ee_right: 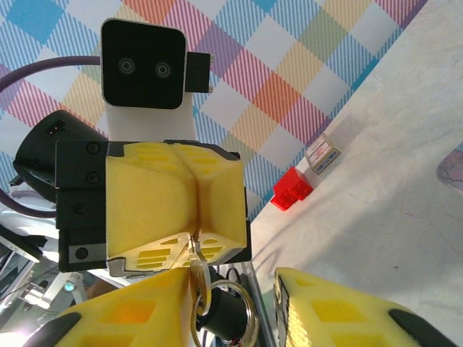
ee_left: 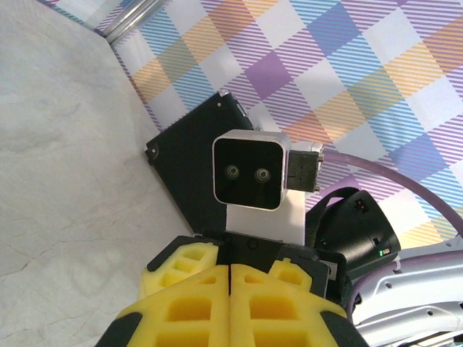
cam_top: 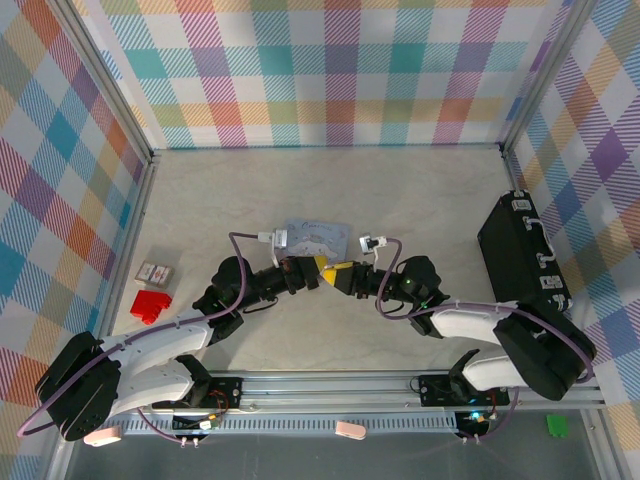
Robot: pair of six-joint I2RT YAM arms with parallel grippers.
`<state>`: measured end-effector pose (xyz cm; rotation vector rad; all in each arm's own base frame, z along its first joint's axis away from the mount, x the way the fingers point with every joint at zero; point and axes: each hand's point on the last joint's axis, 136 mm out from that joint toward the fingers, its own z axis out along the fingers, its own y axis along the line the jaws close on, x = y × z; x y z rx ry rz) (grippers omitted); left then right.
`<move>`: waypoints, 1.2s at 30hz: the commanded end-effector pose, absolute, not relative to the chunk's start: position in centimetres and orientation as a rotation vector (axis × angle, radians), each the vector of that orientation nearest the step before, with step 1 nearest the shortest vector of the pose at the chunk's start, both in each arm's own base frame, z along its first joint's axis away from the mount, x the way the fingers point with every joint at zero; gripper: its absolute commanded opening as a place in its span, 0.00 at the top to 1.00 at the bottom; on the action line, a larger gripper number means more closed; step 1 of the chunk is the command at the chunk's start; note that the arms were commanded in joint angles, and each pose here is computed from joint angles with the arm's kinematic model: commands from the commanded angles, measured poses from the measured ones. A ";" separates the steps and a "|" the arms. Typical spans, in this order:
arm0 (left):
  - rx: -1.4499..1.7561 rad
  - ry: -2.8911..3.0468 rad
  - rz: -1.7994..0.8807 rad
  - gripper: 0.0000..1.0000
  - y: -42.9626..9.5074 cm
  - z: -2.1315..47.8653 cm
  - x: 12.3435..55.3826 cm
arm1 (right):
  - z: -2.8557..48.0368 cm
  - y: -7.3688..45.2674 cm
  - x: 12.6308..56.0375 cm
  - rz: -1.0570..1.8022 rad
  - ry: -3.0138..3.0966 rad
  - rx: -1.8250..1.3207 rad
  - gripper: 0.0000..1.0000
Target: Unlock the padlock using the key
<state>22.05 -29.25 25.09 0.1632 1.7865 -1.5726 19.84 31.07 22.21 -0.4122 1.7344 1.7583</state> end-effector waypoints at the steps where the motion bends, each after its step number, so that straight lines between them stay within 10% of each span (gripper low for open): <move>1: 0.204 1.680 -1.606 1.00 -29.5 28.1 21.8 | 24.9 31.0 19.7 1.785 1.625 -0.442 0.67; 20: 0.206 1.663 -1.617 1.00 -29.9 28.6 22.0 | 25.9 30.5 19.6 1.734 1.641 -0.446 0.66; 36: 0.214 1.678 -1.623 1.00 -30.2 28.1 21.9 | 26.7 30.2 19.7 1.730 1.611 -0.423 0.90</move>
